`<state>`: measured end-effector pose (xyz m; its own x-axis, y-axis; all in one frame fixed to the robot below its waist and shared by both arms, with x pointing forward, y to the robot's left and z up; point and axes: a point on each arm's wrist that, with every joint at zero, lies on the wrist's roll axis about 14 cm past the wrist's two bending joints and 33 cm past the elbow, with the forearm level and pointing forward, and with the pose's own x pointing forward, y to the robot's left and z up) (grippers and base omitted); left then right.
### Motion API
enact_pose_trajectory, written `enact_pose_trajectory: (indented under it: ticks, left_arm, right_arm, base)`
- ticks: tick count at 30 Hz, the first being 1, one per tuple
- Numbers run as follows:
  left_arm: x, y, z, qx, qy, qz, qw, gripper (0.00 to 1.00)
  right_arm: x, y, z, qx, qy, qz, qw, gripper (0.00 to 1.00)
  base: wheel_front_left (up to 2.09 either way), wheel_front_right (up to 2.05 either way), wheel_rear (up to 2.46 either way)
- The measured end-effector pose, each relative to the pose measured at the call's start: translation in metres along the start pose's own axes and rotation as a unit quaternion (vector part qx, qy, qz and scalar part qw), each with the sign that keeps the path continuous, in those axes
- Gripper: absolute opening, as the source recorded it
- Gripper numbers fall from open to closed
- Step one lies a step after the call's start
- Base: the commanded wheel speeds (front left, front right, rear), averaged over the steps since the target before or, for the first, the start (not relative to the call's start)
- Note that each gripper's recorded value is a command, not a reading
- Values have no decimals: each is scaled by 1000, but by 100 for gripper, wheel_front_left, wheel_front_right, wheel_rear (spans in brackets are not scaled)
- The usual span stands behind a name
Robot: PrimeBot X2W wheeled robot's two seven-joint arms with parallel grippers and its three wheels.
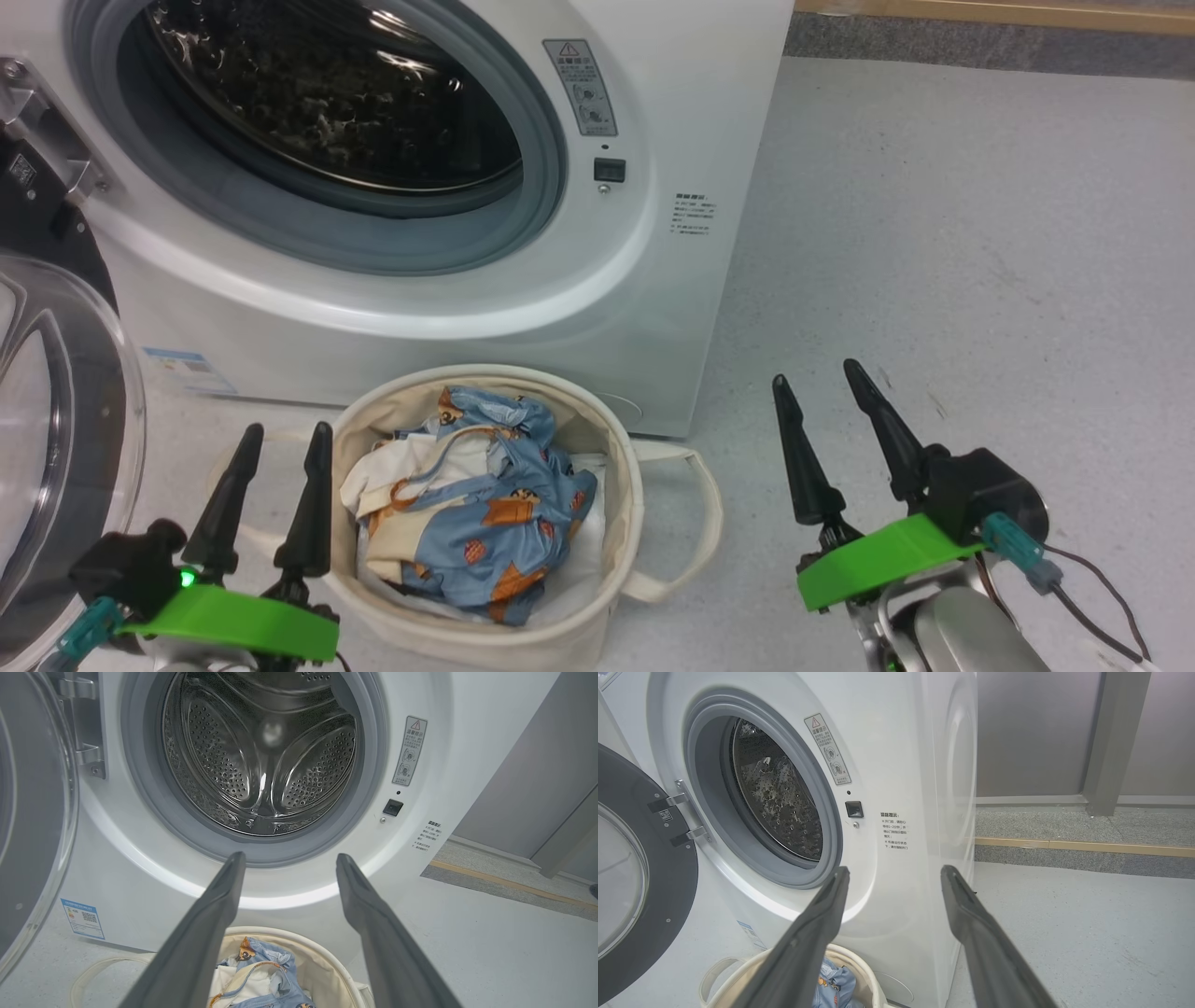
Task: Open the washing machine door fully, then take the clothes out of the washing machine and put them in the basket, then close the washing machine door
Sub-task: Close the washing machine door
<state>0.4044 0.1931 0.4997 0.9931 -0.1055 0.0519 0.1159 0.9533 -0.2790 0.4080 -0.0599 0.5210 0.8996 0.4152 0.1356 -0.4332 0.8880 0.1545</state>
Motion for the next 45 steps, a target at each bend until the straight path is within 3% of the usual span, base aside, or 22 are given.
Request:
enact_pose_trajectory:
  ticks: [17,35,45]
  left_arm:
    - [-2,3,-2,-7,0,11,1000,100]
    - [-6,6,-1,-7,-1,17,1000,100]
    - [-15,9,-3,-9,3,24,1000,100]
  right_arm:
    - [1,1,2,2,-2,2,1000,100]
    - [2,5,2,3,-3,8,1000,100]
    - [0,13,1,4,0,19,1000,100]
  base:
    - [-41,26,15]
    - [-203,181,22]
    - [-96,96,0]
